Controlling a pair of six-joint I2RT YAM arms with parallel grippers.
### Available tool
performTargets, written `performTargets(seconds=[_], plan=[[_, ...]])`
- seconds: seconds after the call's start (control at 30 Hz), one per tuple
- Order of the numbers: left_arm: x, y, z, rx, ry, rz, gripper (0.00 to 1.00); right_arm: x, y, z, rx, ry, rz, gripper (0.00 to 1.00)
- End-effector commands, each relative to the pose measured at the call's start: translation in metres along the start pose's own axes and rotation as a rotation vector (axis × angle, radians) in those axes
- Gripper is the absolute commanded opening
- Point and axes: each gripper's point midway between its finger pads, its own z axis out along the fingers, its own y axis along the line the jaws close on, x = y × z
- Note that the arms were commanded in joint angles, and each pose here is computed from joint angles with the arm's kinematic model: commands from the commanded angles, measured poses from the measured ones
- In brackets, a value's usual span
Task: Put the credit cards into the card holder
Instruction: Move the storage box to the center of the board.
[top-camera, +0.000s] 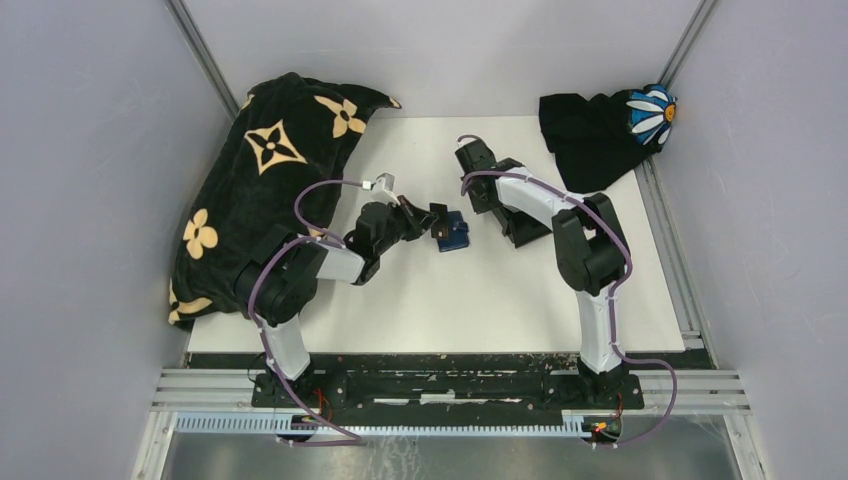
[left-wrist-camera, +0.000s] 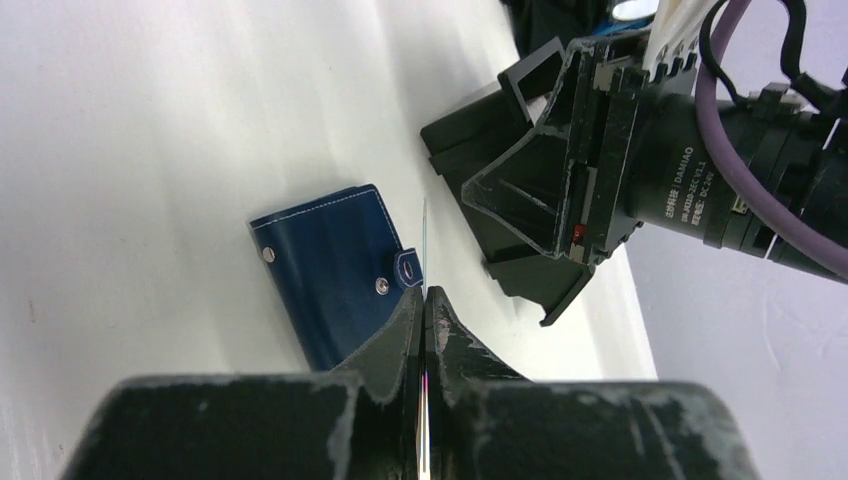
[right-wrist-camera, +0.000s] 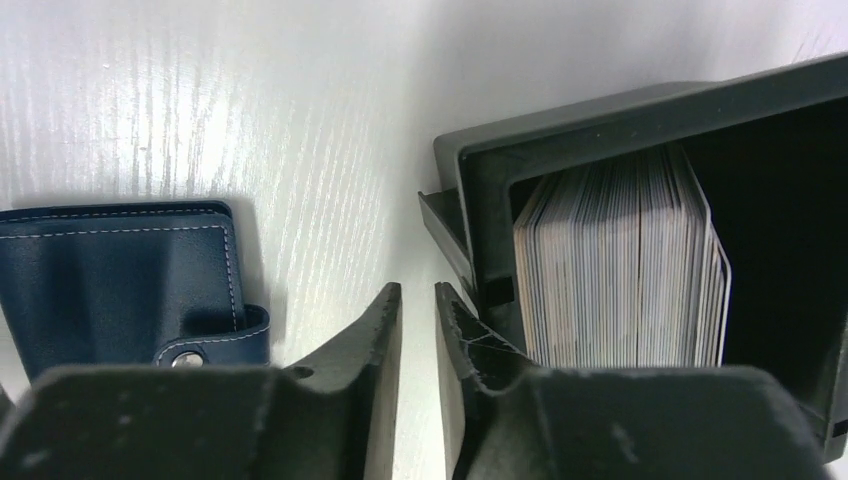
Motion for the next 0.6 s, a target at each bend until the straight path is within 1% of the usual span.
performTargets(seconds=[0.0,0.07,0.2,0.43,0.57], plan=[[-0.015,-0.013,-0.006,0.085,-0.056,-0.087,0.03,-0.041,-0.019,-0.03,0.056,-0.125,0.018,0.27],[-0.016,-0.014,-0.01,0.106,-0.06,-0.11,0.03,-0.044,-0.027,-0.033,0.069,-0.127,0.027,0.28],[-0.012,-0.016,-0.014,0.126,-0.054,-0.134,0.03,-0.046,-0.025,-0.039,0.04,-0.134,0.033,0.3],[-0.007,-0.009,-0.023,0.133,-0.076,-0.18,0.03,-0.049,0.018,-0.065,-0.147,-0.199,0.049,0.31],[-0.004,0.0,-0.026,0.108,-0.092,-0.186,0.03,-0.04,0.031,-0.053,-0.131,-0.141,0.013,0.31]])
